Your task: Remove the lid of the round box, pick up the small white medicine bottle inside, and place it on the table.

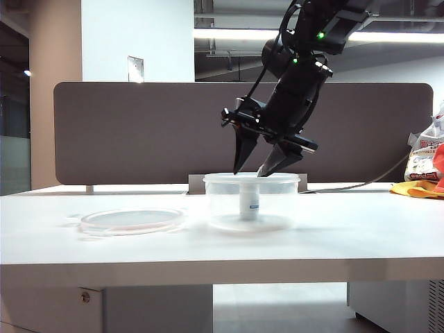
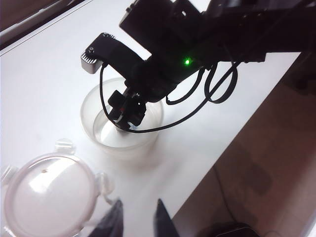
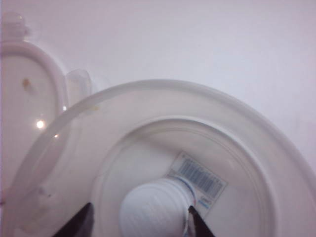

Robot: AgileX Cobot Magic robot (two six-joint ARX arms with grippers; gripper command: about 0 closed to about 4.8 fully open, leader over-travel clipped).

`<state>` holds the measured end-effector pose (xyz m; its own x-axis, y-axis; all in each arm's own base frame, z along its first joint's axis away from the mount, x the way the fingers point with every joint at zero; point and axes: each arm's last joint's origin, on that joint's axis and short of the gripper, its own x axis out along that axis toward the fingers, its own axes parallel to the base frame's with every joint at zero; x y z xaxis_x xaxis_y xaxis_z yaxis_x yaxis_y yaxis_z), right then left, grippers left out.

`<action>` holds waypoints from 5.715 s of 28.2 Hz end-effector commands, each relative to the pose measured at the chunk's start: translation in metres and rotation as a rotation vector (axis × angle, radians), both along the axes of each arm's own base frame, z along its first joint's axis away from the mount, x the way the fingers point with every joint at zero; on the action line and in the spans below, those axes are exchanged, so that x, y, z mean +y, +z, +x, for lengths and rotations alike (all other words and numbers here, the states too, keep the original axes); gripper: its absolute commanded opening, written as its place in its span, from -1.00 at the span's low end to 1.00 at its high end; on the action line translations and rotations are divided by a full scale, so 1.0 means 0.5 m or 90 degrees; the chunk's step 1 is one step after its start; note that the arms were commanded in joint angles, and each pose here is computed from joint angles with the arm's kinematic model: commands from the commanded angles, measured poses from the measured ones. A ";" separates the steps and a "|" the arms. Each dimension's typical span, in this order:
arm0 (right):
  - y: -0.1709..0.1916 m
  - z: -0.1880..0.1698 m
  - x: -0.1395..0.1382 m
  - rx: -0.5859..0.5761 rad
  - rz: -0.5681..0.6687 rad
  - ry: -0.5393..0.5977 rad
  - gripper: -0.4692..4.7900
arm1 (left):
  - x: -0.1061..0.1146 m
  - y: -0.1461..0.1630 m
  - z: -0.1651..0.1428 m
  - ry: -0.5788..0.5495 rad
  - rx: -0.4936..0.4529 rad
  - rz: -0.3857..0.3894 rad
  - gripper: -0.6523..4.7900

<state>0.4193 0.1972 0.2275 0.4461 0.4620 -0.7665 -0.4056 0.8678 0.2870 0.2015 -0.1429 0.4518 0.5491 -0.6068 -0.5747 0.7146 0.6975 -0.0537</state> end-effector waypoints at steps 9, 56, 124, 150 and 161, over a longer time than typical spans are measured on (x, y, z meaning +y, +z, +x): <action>-0.002 0.004 0.003 -0.004 0.006 0.000 0.19 | 0.001 0.008 -0.002 0.000 -0.015 -0.007 -0.45; 0.046 -0.008 -0.008 -0.049 -0.006 0.003 -0.26 | 0.001 0.008 -0.001 0.000 -0.018 -0.009 -0.45; 0.014 0.014 -0.214 0.081 -0.164 -0.129 -0.26 | -0.003 0.014 0.004 0.000 -0.040 -0.024 -0.45; 0.073 0.010 -0.214 -0.004 -0.129 -0.134 0.26 | 0.005 0.018 0.020 0.101 -0.126 0.056 -0.45; 0.259 -0.085 -0.248 -0.148 -0.087 -0.155 -0.27 | 0.100 0.000 0.075 0.167 -0.063 -0.053 -0.63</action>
